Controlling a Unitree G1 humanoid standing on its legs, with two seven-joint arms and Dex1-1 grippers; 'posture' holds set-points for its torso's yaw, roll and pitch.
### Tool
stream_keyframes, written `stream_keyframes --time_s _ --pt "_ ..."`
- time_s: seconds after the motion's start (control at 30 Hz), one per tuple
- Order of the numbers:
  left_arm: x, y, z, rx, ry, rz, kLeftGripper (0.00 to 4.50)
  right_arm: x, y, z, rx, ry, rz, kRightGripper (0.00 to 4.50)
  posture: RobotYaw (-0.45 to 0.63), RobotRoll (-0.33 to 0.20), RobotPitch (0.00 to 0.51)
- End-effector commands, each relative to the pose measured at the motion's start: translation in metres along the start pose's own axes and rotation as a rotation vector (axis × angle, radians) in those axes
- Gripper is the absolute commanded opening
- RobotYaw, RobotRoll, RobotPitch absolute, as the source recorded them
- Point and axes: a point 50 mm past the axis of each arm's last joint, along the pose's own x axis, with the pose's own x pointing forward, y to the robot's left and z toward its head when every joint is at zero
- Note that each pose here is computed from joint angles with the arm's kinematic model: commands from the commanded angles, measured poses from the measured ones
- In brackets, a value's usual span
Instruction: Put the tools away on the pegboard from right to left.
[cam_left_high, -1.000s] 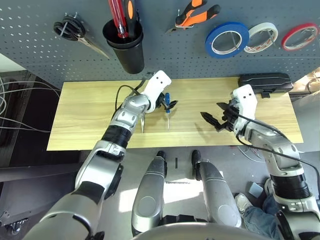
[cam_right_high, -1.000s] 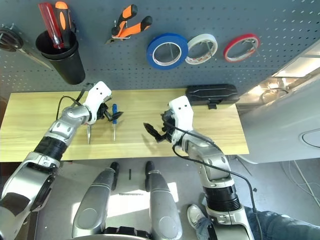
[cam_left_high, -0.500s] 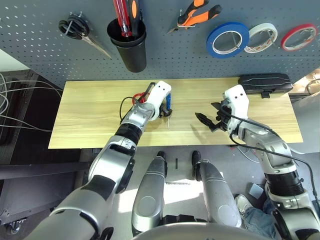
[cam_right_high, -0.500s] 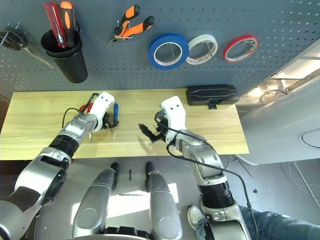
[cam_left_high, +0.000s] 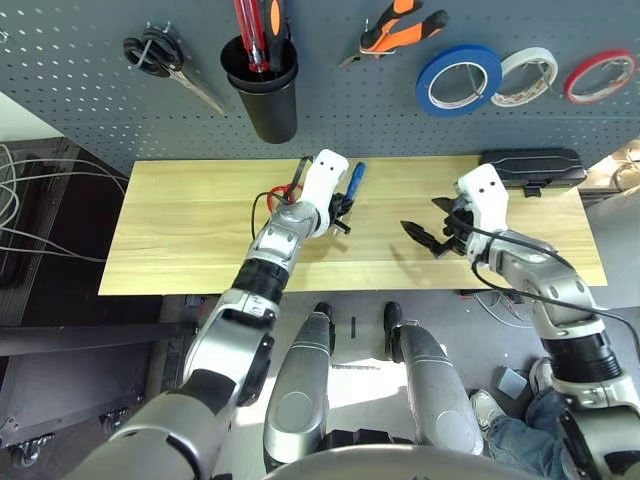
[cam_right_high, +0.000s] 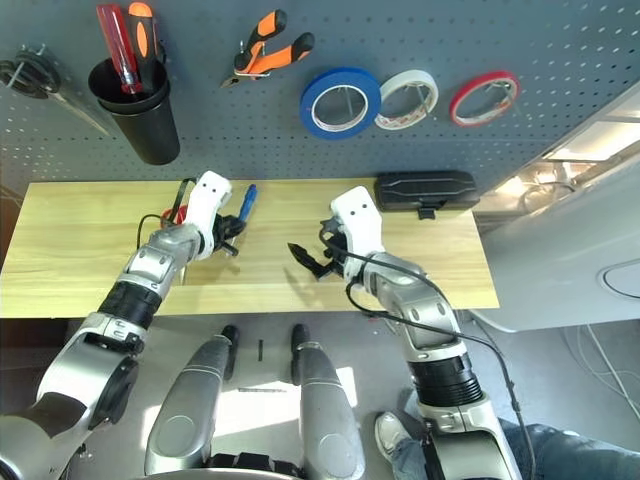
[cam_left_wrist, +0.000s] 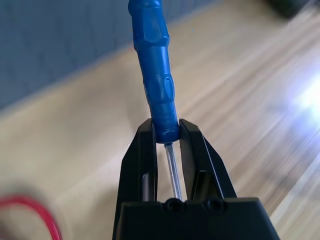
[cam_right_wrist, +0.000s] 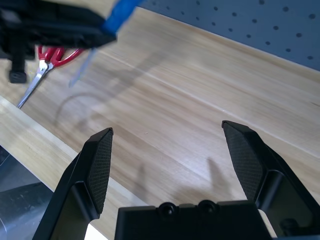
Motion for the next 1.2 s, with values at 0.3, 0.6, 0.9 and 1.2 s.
stream_keyframes --time_s 0.3,0.6,0.9,1.2 --pt "-0.049 -0.019 0.02 0.034 -0.39 -0.141 0.56 -0.001 0.003 0.022 -0.032 -0.069 0.114 4.5 0.1 0.0 0.377" --pt "-0.079 0.002 0.107 0.274 -0.804 0.041 0.56 0.006 0.01 0.069 -0.093 -0.327 0.205 4.5 0.11 0.0 0.378" --pt "-0.097 0.026 0.174 0.391 -1.006 0.309 0.56 0.021 0.025 0.121 -0.086 -0.499 0.278 4.5 0.13 0.0 0.369" --pt "-0.104 0.042 0.18 0.387 -0.968 0.42 0.56 0.036 0.033 0.151 -0.056 -0.61 0.29 4.5 0.15 0.0 0.369"
